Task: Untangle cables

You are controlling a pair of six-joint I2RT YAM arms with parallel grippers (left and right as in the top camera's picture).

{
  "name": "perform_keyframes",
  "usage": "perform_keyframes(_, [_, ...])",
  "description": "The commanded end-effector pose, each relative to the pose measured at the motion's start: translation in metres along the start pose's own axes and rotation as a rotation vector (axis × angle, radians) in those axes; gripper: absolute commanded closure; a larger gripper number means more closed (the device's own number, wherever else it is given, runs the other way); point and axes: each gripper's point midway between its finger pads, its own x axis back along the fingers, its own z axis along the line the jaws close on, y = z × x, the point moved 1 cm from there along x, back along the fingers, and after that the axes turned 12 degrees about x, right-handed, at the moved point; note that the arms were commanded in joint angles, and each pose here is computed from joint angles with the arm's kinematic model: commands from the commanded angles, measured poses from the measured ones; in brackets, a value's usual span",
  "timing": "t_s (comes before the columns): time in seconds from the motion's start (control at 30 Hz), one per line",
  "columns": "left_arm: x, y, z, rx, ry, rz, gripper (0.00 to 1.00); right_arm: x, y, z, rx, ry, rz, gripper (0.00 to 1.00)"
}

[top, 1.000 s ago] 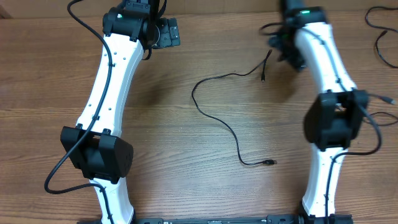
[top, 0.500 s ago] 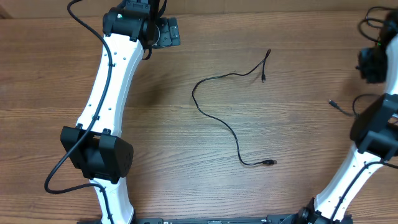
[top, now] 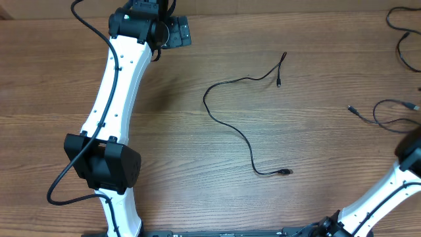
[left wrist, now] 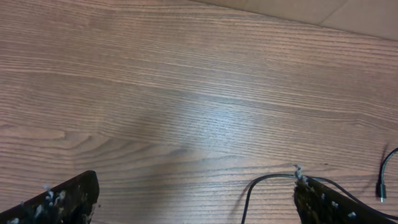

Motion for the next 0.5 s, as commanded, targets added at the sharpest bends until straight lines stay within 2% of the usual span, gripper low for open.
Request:
perform_keyframes(0.0, [0.0, 0.0, -0.004, 0.011, -0.021, 0.006, 0.0, -0.007, 0.009, -0.016, -0.066, -0.032, -0.015, 0.96])
perform_keyframes(0.17, [0.0, -0.002, -0.003, 0.01, -0.014, 0.014, 0.0, -0.037, 0.017, -0.031, -0.096, -0.065, -0.006, 0.96])
perform_keyframes(0.47, [0.0, -0.003, -0.002, 0.009, -0.013, 0.017, 0.0, -0.077, 0.006, -0.037, -0.098, -0.065, -0.003, 0.96])
